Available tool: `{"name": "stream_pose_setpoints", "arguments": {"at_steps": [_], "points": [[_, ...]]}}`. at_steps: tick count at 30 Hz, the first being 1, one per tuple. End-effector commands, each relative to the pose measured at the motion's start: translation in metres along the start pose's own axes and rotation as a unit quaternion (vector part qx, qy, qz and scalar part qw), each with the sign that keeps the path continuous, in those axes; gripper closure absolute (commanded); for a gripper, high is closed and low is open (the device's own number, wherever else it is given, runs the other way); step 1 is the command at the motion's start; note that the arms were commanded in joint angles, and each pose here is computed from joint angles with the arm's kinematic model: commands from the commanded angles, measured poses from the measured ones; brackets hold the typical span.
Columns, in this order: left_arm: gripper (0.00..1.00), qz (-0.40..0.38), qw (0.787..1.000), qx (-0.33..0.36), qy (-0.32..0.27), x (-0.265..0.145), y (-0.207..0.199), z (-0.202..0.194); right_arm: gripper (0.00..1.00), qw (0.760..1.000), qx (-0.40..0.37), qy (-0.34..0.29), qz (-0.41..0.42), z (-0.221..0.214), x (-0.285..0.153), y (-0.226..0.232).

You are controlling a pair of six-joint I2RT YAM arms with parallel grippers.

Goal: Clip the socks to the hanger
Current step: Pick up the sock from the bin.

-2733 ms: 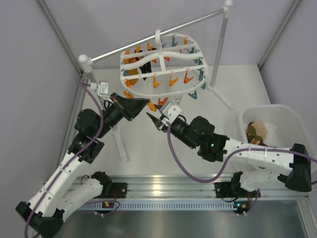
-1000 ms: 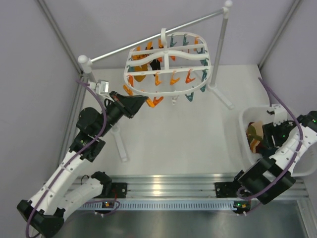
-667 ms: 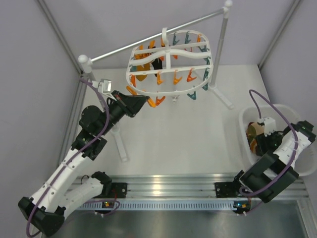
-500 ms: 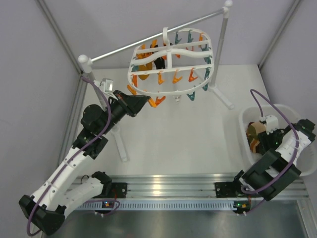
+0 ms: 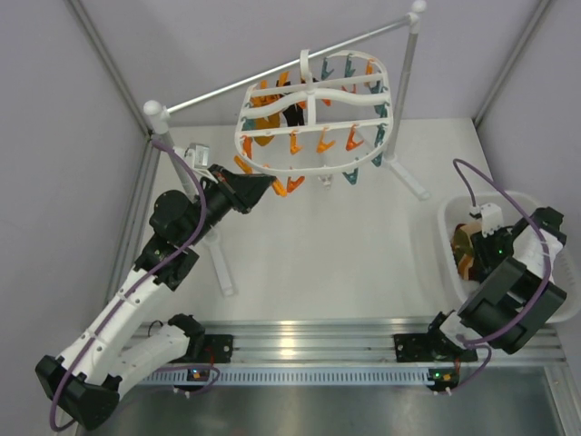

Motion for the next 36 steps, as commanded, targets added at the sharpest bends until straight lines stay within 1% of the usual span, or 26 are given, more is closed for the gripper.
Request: {"name": "stream_pose_setpoints", "arguments": {"at_steps": [1, 3, 6, 8, 13, 14, 16, 17, 19, 20, 21, 22, 23, 24, 25, 26, 28, 29, 31, 33, 36], "points": [[1.0, -0.012, 0.999, 0.015, -0.042, -0.001, -0.011, 0.025, 0.64, 1.0, 0.003, -0.009, -0.017, 0.009, 0.005, -0.01], [1.0, -0.01, 0.999, 0.018, -0.043, -0.002, -0.011, 0.025, 0.72, 1.0, 0.004, 0.001, -0.021, 0.008, 0.004, -0.013], [1.0, -0.01, 0.999, 0.019, -0.043, -0.003, -0.011, 0.025, 0.78, 1.0, -0.002, 0.02, -0.021, 0.004, 0.002, -0.014], [1.0, -0.012, 0.999, 0.019, -0.045, -0.003, -0.012, 0.026, 0.79, 0.999, -0.006, 0.028, -0.021, 0.001, 0.0, -0.013], [1.0, -0.013, 0.999, 0.017, -0.046, -0.005, -0.012, 0.025, 0.76, 0.999, 0.0, 0.042, -0.018, -0.004, 0.001, -0.012], [1.0, -0.013, 0.999, 0.018, -0.046, -0.005, -0.012, 0.025, 0.78, 0.999, -0.001, 0.043, -0.019, -0.003, -0.001, -0.012], [1.0, -0.013, 0.999, 0.018, -0.046, -0.005, -0.012, 0.025, 0.91, 0.999, -0.001, 0.04, -0.022, -0.001, -0.003, -0.013], [1.0, -0.013, 0.999, 0.017, -0.046, -0.006, -0.012, 0.025, 1.0, 0.999, 0.002, 0.04, -0.021, 0.001, -0.007, -0.013], [1.0, -0.014, 0.999, 0.019, -0.047, -0.006, -0.013, 0.026, 1.0, 0.999, 0.006, 0.037, -0.017, 0.005, -0.015, -0.013], [1.0, -0.015, 0.999, 0.02, -0.049, -0.007, -0.014, 0.027, 1.0, 1.0, 0.003, 0.018, -0.021, 0.017, -0.026, -0.016], [1.0, -0.015, 0.998, 0.02, -0.049, -0.007, -0.014, 0.027, 1.0, 1.0, 0.019, 0.016, -0.003, 0.017, -0.035, -0.009], [1.0, -0.015, 0.999, 0.02, -0.048, -0.007, -0.014, 0.027, 1.0, 0.999, 0.028, -0.008, 0.014, 0.024, -0.042, -0.005], [1.0, -0.016, 0.999, 0.02, -0.048, -0.007, -0.014, 0.027, 1.0, 0.999, 0.027, -0.032, 0.009, 0.039, -0.059, -0.009], [1.0, -0.016, 0.999, 0.02, -0.048, -0.008, -0.014, 0.027, 1.0, 0.998, 0.036, -0.049, 0.017, 0.044, -0.07, -0.007], [1.0, -0.017, 0.999, 0.02, -0.047, -0.008, -0.014, 0.026, 1.0, 0.996, 0.057, -0.052, 0.053, 0.045, -0.08, 0.009], [1.0, -0.017, 0.999, 0.02, -0.047, -0.008, -0.014, 0.026, 1.0, 0.993, 0.054, -0.09, 0.06, 0.063, -0.096, 0.009], [1.0, -0.018, 0.999, 0.02, -0.048, -0.008, -0.014, 0.026, 1.0, 0.987, 0.08, -0.101, 0.1, 0.068, -0.114, 0.027], [1.0, -0.018, 0.998, 0.019, -0.048, -0.008, -0.015, 0.026, 1.0, 0.983, 0.083, -0.128, 0.1, 0.079, -0.125, 0.028], [1.0, -0.019, 0.999, 0.019, -0.048, -0.009, -0.015, 0.026, 1.0, 0.978, 0.119, -0.142, 0.094, 0.086, -0.136, 0.031], [1.0, -0.02, 0.998, 0.018, -0.049, -0.01, -0.015, 0.026, 1.0, 0.976, 0.113, -0.167, 0.084, 0.093, -0.148, 0.037], [1.0, -0.02, 0.998, 0.019, -0.05, -0.011, -0.015, 0.026, 1.0, 0.965, 0.14, -0.204, 0.084, 0.101, -0.161, 0.044]]}}
Point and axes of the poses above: each gripper's point midway between its finger pads, its own x axis out along the fingers, its own y axis along the line the jaws close on, z = x × y, the point moved 5 cm from there along -x, back along the fingers, and after that the axes turned 5 degrees about x, right-handed, at the moved point
